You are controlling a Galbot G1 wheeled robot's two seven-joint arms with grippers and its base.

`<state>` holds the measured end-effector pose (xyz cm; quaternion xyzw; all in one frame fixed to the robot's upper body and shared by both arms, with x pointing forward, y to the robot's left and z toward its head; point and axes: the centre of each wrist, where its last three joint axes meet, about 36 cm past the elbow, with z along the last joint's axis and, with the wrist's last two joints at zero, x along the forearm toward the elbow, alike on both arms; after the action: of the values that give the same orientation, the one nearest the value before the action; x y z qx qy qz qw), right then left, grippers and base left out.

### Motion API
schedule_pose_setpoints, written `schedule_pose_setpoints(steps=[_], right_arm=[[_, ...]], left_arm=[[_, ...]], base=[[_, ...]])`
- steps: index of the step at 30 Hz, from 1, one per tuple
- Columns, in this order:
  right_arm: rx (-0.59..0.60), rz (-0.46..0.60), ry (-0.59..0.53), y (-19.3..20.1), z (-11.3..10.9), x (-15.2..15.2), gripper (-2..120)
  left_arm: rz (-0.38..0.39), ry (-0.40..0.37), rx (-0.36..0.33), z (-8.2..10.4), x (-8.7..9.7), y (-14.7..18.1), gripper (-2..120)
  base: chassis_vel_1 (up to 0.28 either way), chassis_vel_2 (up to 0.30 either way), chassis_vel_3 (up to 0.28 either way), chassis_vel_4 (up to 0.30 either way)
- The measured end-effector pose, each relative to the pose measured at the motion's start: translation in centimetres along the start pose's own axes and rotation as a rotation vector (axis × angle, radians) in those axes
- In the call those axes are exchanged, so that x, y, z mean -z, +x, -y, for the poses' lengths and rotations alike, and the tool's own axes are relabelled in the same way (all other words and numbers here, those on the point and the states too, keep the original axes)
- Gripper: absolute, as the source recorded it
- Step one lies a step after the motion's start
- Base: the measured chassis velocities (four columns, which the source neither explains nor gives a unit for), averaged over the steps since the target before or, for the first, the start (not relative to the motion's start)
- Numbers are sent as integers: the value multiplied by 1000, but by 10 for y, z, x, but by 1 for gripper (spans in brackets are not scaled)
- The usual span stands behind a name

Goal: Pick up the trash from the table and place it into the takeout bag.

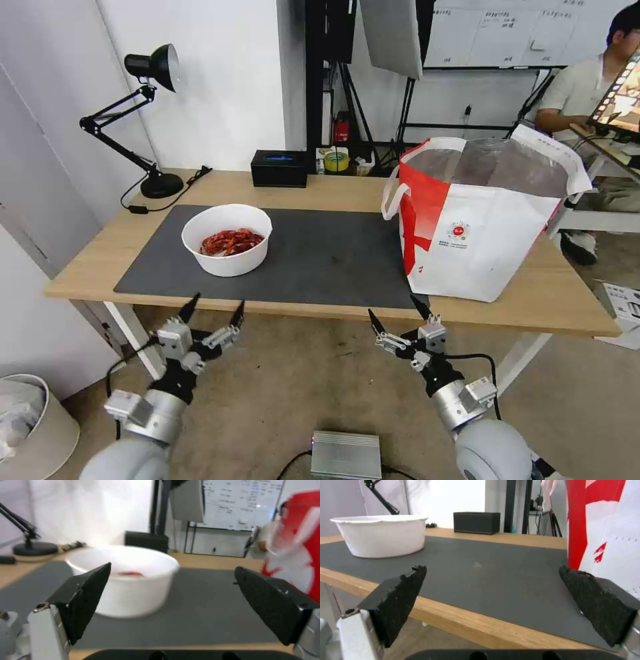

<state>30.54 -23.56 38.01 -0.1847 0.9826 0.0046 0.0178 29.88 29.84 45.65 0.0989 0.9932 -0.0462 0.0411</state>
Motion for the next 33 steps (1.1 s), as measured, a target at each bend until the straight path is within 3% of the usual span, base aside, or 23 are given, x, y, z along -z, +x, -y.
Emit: schedule_pose_setpoints(steps=[1,4,8,10,11,15,20,23,24,27,33], right_arm=[[0,0,0,0,0,0,100],[0,0,0,0,0,0,100],[1,0,0,0,0,0,100],[1,0,0,0,0,0,100],[1,0,0,0,0,0,100],[1,0,-1,0,0,0,100],[2,0,-1,0,0,1,100],[2,0,-1,0,0,1,100],[2,0,-1,0,0,1,100],[2,0,-1,0,0,1,100],[3,0,-1,0,0,1,100]], left_arm=[[0,0,0,0,0,0,100],[-71,-24,63,-14,39,-22,100],[-99,-30,82,-27,59,-41,100],[-123,-26,96,-49,72,-68,100],[-123,-26,96,-49,72,-68,100],[-165,37,92,-77,97,-109,100],[-238,94,81,-92,109,-134,100],[-330,142,89,-112,113,-153,100],[-330,142,89,-112,113,-153,100],[-433,164,79,-130,114,-175,100],[-511,173,77,-146,112,-204,100]], base=[[0,0,0,0],[0,0,0,0],[0,0,0,0],[0,0,0,0],[0,0,0,0],[0,0,0,0],[0,0,0,0],[0,0,0,0],[0,0,0,0],[0,0,0,0],[0,0,0,0]])
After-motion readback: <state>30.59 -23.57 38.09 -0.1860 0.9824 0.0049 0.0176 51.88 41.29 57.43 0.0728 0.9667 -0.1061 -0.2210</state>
